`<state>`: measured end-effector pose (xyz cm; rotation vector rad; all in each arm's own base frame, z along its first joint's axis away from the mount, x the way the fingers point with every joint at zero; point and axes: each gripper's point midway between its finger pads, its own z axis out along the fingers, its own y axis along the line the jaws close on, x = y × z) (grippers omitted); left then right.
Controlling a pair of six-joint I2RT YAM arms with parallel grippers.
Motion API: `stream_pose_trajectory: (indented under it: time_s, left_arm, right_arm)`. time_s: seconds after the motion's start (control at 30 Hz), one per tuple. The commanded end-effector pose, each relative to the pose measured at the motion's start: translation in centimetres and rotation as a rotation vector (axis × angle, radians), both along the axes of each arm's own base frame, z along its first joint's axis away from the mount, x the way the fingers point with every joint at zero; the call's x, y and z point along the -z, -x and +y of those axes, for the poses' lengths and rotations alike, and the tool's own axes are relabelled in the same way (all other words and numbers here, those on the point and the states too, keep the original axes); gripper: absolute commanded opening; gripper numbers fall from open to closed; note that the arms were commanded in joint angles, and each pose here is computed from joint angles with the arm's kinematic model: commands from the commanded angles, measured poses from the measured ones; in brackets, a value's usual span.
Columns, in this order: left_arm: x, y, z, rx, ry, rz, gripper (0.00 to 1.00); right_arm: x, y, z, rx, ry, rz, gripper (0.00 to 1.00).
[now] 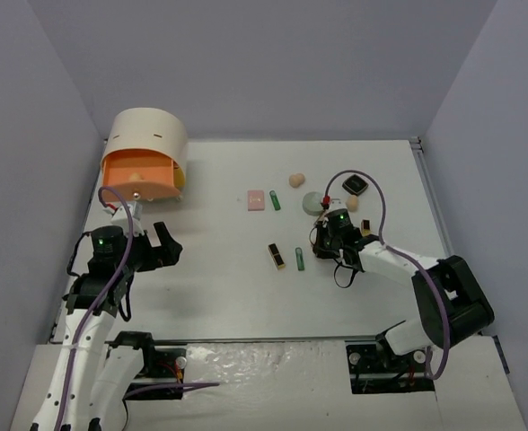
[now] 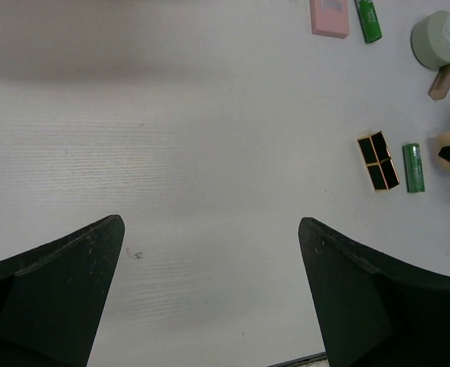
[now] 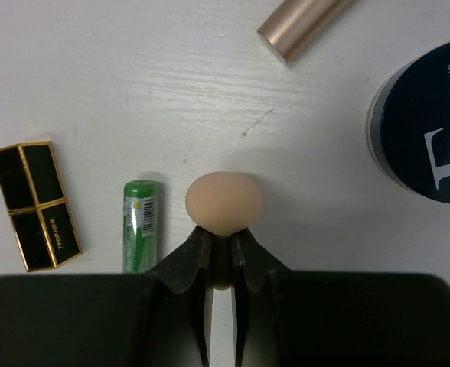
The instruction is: Organize the makeup
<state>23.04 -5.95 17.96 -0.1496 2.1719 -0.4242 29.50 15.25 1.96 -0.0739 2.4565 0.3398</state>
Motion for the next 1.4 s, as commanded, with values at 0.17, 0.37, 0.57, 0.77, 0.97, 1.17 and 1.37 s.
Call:
stream_pose_trajectory:
  time_s: [0.17, 0.37, 0.57, 0.77, 0.97, 1.17, 1.37]
  left_arm:
    - [-8.6, -1.2, -4.8, 0.132, 0.165, -0.161, 0.97]
    - [-12.5, -1.7, -10.0, 0.260, 0.272, -0.189, 0.97]
    - [-16.0, -0.4, -16.6, 0.402, 0.332, -0.228, 0.97]
    - [-16.2, 0.5, -21.4, 0.448, 0.330, -0.212, 0.93]
    - [-14.8, 0.7, -23.9, 0.442, 0.318, -0.166, 0.83]
    - [-14.5, 1.1, -25.4, 0.465, 0.341, -0.145, 0.72]
    - [-14.0, 1.4, -26.5, 0.480, 0.350, -0.126, 0.58]
  right_arm:
    - [-13.8, 0.9, 5.7, -0.230, -0.103, -0.419, 0.00]
    - [-20.4, 4.4, 11.2, -0.440, -0.255, -0.615, 0.00]
    - [-24.6, 7.6, 14.5, -0.597, -0.344, -0.751, 0.00]
    - [-26.2, 9.0, 15.4, -0.641, -0.385, -0.810, 0.00]
    - [-27.0, 9.3, 14.6, -0.616, -0.399, -0.842, 0.00]
    - [-27.3, 9.5, 14.0, -0.601, -0.398, -0.860, 0.00]
    - [-27.4, 9.3, 13.6, -0.585, -0.393, -0.870, 0.00]
